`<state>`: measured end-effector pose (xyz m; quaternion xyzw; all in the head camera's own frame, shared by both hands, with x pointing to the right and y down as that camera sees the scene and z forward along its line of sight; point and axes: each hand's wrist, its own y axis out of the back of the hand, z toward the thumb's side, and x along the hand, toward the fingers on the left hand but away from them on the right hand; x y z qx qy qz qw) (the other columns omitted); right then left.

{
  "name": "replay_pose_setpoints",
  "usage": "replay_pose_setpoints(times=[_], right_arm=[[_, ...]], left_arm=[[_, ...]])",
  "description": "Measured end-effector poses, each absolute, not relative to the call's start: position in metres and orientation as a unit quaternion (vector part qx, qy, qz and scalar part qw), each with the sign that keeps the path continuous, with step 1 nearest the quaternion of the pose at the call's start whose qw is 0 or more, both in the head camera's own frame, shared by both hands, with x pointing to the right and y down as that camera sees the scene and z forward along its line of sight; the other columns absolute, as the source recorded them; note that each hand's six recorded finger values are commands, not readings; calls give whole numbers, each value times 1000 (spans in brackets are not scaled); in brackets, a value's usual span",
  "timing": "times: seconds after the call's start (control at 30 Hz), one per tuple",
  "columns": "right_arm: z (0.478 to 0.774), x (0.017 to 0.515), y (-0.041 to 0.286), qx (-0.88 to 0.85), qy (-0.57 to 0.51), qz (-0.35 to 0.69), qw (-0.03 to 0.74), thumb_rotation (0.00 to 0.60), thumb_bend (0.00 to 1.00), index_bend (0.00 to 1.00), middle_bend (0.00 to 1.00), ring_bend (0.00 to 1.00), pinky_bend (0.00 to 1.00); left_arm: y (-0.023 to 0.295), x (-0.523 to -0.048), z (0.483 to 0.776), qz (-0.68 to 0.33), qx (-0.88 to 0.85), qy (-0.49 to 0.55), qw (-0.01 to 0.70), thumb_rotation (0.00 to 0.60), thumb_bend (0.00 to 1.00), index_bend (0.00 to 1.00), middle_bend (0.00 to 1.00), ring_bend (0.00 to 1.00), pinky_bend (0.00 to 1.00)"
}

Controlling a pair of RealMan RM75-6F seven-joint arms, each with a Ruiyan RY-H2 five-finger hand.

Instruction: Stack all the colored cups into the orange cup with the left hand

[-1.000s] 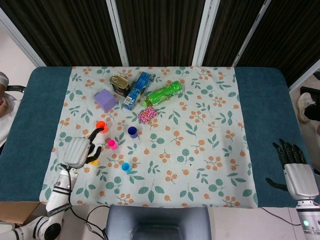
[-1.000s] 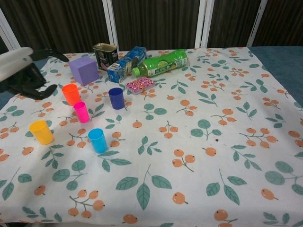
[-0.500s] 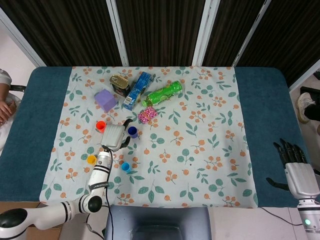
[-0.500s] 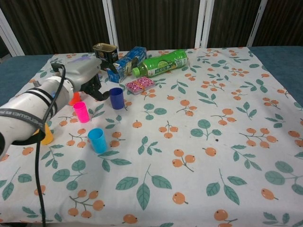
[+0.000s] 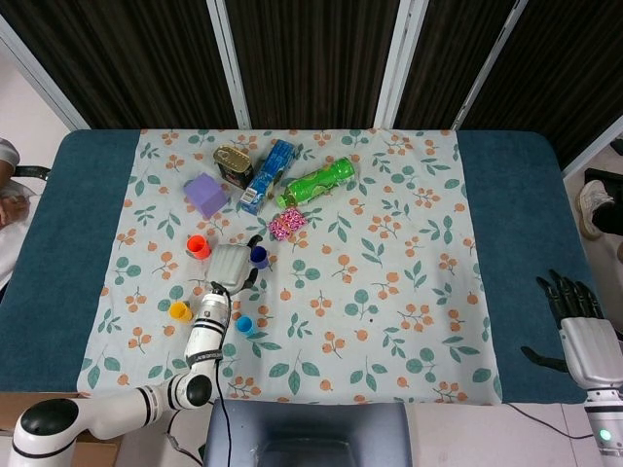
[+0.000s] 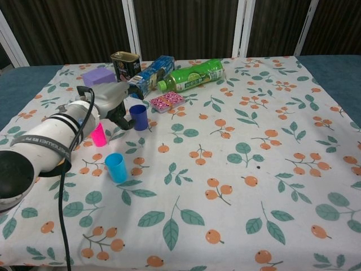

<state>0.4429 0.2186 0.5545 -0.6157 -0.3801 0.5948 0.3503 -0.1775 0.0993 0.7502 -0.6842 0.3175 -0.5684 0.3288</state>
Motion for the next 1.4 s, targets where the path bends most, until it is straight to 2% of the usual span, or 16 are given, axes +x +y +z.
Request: replay_pose_setpoints(times=[0.1, 0.3, 0.53, 0.8, 1.03, 1.13, 1.4], right_arm=[[555, 443, 219, -616, -380, 595, 350, 600, 154, 0, 0, 0, 0], [552, 446, 218, -614, -384, 594, 349, 600, 154, 0, 0, 0, 0], [550, 447, 218, -613, -386, 594, 349, 600, 154, 0, 0, 0, 0], [551, 448, 218, -614, -383, 596, 348, 600, 154, 0, 0, 0, 0], [552, 445, 221, -618, -376, 597, 347, 600, 154, 0, 0, 0, 0], [553, 444, 222, -621, -375, 596, 345, 600, 154, 0, 0, 0, 0], [551, 443, 222, -622, -377, 594, 344, 600, 154, 0, 0, 0, 0]], left_arm=[[97, -177, 755, -573, -682, 318, 324, 600, 387, 280, 1000, 1000, 1000], [93, -177, 760, -576, -679, 324, 319, 600, 386, 466, 1000, 1000, 1000], [88, -176, 758, -568, -683, 337, 313, 600, 382, 563, 1000, 1000, 1000], [63, -200, 727, -556, -661, 377, 334, 600, 384, 574, 1000, 1000, 1000], [43, -255, 697, -577, -626, 403, 337, 600, 386, 573, 1000, 1000, 1000], [50, -279, 700, -599, -618, 398, 319, 600, 385, 573, 1000, 1000, 1000], [61, -293, 717, -618, -617, 379, 307, 600, 383, 571, 1000, 1000, 1000]])
